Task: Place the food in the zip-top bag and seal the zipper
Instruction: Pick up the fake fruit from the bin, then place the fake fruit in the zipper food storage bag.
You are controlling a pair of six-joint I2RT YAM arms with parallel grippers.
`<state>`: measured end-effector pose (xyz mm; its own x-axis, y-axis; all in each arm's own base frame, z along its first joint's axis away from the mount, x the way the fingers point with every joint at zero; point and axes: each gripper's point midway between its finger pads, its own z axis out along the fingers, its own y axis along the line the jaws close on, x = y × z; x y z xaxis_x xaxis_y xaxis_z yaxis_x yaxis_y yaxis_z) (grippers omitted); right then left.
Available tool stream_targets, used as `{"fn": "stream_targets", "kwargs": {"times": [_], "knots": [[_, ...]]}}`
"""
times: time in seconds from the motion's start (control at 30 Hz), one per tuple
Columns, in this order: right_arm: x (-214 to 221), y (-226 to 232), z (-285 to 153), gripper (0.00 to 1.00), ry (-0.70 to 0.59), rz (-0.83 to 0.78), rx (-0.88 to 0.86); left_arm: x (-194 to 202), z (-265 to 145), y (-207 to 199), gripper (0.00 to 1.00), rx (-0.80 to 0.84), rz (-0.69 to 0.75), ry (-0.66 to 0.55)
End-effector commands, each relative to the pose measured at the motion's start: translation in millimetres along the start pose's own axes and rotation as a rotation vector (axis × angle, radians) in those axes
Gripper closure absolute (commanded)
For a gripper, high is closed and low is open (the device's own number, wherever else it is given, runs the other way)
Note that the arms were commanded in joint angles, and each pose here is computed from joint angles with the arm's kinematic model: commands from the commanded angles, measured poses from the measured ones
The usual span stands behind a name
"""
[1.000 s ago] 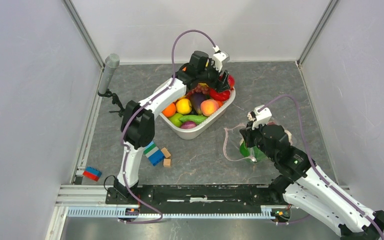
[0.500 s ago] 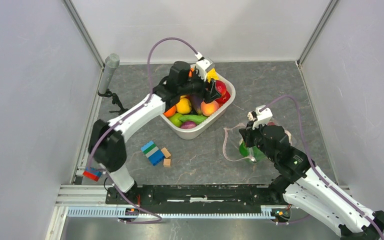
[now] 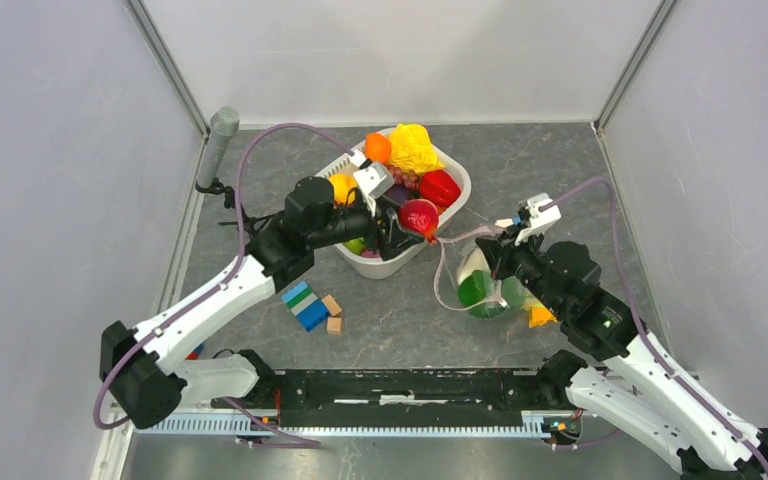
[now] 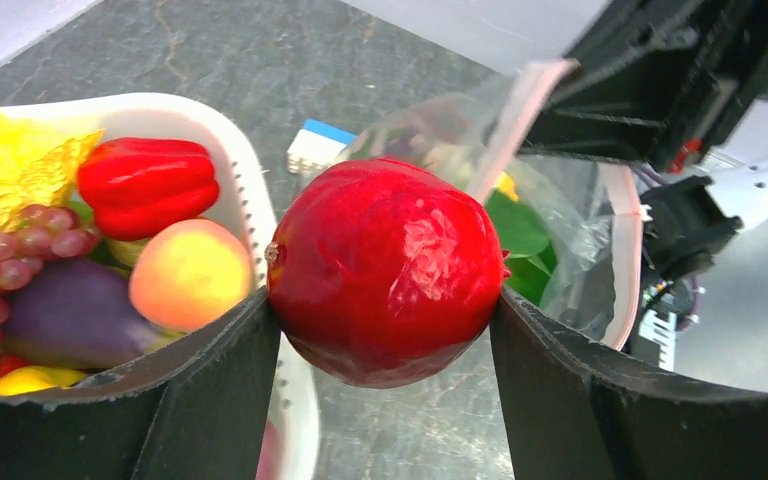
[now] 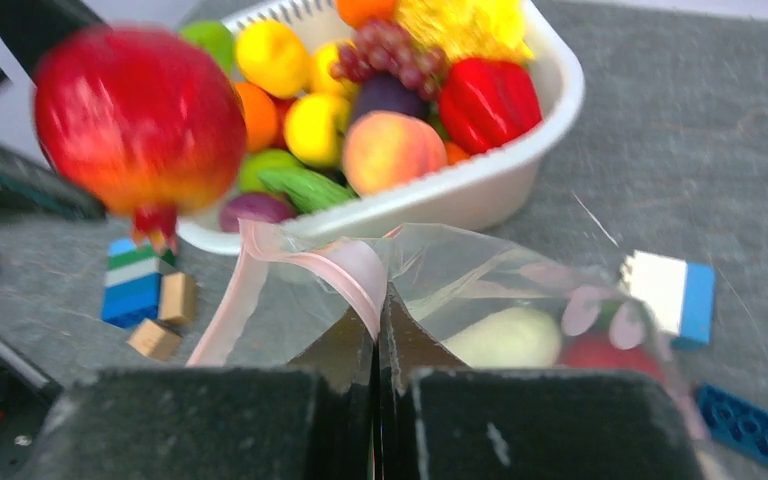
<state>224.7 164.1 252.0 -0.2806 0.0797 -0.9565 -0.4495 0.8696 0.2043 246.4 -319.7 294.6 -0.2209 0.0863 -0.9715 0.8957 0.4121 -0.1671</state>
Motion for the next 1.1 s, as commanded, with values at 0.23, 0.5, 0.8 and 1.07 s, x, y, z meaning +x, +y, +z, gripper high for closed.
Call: {"fn": "stream_targets", "kwargs": {"times": [0.23,0.5,0.8,1.07], "knots": [[-22.3,39.1,12.4,1.0,-0.08,0.098,-0.181,6.4,-31.1,-54.1,0.62,0.036,0.006,-0.008],[1.6,40.9,22.6,0.99,-0.029,0.106,-0.197,-21.2,-56.7,-74.9,0.61,0.057,0.037,-0.076],[-10.9,56.6,18.6,0.98,-0.05,0.086,-0.282,14.7,-40.1,-109.4,0.62,0.11,0.056,0.088],[-24.4,59.4,6.5,0.98,-0.067,0.059,-0.3,26.7,-11.9,-100.3,0.59,-0.031,0.112,0.14]]}}
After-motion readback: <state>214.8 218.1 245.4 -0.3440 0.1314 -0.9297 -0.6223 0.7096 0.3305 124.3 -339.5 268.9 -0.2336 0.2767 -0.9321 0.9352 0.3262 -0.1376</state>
